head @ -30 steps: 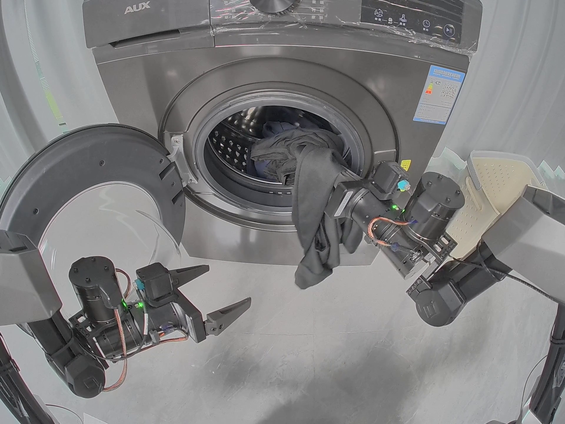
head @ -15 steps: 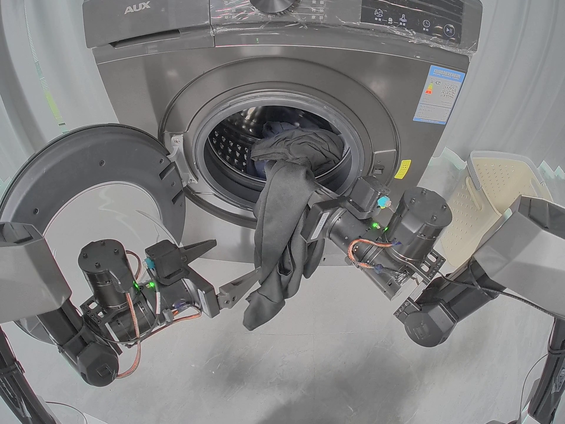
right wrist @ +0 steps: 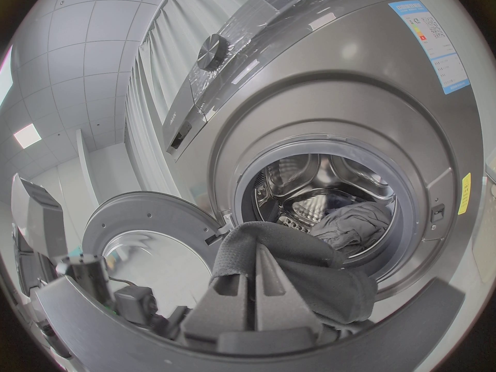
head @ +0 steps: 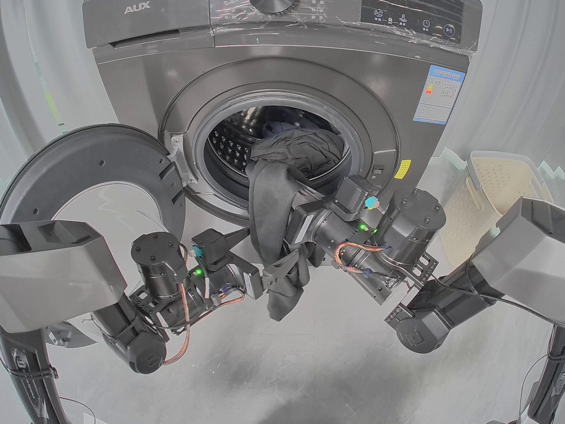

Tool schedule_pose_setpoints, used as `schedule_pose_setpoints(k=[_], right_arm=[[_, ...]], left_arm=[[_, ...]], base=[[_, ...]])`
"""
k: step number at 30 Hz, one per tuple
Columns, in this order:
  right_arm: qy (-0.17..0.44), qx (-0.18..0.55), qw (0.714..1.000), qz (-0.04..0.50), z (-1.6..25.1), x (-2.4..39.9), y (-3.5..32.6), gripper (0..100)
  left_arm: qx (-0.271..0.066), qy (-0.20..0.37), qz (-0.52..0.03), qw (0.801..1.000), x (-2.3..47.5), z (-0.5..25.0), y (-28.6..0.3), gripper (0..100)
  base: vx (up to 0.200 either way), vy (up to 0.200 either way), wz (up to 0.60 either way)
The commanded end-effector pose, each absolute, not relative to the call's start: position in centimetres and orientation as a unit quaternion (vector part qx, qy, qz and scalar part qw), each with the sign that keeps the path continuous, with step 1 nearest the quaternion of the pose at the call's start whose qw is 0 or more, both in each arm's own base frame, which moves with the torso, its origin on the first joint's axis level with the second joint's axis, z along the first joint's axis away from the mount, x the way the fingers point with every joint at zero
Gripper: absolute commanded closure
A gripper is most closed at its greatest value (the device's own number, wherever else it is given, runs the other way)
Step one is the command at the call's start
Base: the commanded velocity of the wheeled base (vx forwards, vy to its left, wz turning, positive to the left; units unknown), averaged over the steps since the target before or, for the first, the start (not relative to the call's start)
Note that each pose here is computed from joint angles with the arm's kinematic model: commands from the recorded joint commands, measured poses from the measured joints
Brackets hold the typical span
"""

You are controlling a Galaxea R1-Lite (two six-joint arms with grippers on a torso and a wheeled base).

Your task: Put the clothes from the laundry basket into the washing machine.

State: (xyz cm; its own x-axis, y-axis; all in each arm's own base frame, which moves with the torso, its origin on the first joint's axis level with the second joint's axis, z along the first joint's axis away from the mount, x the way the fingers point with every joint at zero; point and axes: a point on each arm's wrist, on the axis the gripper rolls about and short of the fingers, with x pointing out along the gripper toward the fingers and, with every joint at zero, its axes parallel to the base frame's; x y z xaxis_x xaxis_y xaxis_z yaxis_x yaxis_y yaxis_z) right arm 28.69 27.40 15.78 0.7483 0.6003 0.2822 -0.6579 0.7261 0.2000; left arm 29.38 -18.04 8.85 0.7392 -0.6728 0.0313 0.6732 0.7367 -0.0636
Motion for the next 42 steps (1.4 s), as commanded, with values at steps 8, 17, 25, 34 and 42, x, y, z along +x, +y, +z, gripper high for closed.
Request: schedule_pose_setpoints(k=[8,17,25,34,42], right_arm=[[-0.110,0.152,0.917,0.351,16.6,28.1,28.0,100],[-0.107,0.160,0.916,0.351,16.7,27.2,28.8,100],[-0.110,0.164,0.914,0.353,17.1,26.8,28.7,100],[-0.114,0.170,0.919,0.338,17.7,27.2,27.4,100],[-0.087,0.163,0.941,0.284,16.2,28.9,23.9,100]], left_arm=[[-0.040,-0.032,-0.337,0.940,33.0,7.6,-20.1,0],[-0.040,-0.037,-0.326,0.944,34.5,6.5,-20.7,0],[-0.047,-0.053,-0.312,0.947,35.6,6.6,-21.2,0],[-0.049,-0.050,-0.279,0.958,36.4,6.1,-20.2,100],[-0.075,-0.091,-0.245,0.962,37.1,9.5,-18.1,100]], base=[[0.000,0.000,0.00],[0.000,0.000,0.00],[0.000,0.000,0.00],[0.000,0.000,0.00],[0.000,0.000,0.00]])
